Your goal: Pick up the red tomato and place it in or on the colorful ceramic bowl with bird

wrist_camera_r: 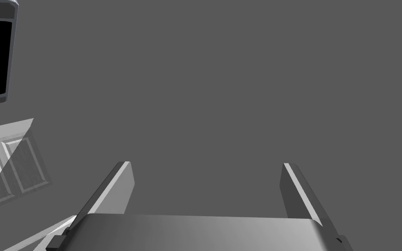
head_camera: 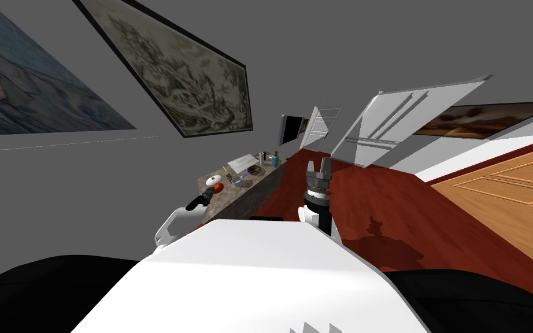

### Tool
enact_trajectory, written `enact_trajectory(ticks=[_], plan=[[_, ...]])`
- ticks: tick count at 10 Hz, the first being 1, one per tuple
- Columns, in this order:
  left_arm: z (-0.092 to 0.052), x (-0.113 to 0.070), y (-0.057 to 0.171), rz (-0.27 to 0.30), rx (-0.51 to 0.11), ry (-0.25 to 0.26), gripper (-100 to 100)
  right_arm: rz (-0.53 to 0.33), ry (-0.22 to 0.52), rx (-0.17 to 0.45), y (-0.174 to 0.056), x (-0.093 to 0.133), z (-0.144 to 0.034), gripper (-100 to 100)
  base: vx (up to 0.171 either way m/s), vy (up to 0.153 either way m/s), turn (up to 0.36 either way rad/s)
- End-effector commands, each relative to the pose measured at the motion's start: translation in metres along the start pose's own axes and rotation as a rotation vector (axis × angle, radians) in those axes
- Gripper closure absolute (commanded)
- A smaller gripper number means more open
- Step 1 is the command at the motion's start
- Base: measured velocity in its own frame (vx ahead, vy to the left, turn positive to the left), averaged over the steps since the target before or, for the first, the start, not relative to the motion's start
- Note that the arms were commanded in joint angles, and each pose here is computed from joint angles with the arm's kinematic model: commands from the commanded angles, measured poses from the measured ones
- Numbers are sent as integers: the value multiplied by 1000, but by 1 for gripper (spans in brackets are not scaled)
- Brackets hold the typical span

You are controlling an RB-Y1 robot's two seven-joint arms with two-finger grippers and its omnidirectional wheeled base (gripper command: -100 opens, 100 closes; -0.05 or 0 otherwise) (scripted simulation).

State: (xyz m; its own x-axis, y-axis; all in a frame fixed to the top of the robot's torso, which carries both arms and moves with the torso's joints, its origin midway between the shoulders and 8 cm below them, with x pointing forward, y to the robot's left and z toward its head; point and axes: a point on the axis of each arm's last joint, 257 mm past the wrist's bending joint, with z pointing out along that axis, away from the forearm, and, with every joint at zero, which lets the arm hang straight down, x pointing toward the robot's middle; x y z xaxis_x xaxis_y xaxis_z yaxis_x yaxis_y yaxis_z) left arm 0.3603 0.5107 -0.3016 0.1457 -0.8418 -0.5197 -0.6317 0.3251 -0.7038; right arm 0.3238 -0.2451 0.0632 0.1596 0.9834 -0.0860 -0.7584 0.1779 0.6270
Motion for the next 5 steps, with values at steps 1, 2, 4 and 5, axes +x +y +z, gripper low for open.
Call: enact_trajectory(ticks=[1, 2, 4, 5], plan=[[-1, 2, -5, -3, 12, -1, 100, 0, 0, 0, 0, 0, 0, 0, -70, -87, 59], [-1, 5, -6, -6, 16, 2, 100, 0, 0, 0, 0, 0, 0, 0, -104, -143, 71], [-1, 12, -9, -13, 25, 8, 100, 0, 0, 0, 0, 0, 0, 0, -76, -169, 37], [-1, 20, -14, -22, 39, 17, 100, 0, 0, 0, 0, 0, 0, 0, -97, -248, 43]])
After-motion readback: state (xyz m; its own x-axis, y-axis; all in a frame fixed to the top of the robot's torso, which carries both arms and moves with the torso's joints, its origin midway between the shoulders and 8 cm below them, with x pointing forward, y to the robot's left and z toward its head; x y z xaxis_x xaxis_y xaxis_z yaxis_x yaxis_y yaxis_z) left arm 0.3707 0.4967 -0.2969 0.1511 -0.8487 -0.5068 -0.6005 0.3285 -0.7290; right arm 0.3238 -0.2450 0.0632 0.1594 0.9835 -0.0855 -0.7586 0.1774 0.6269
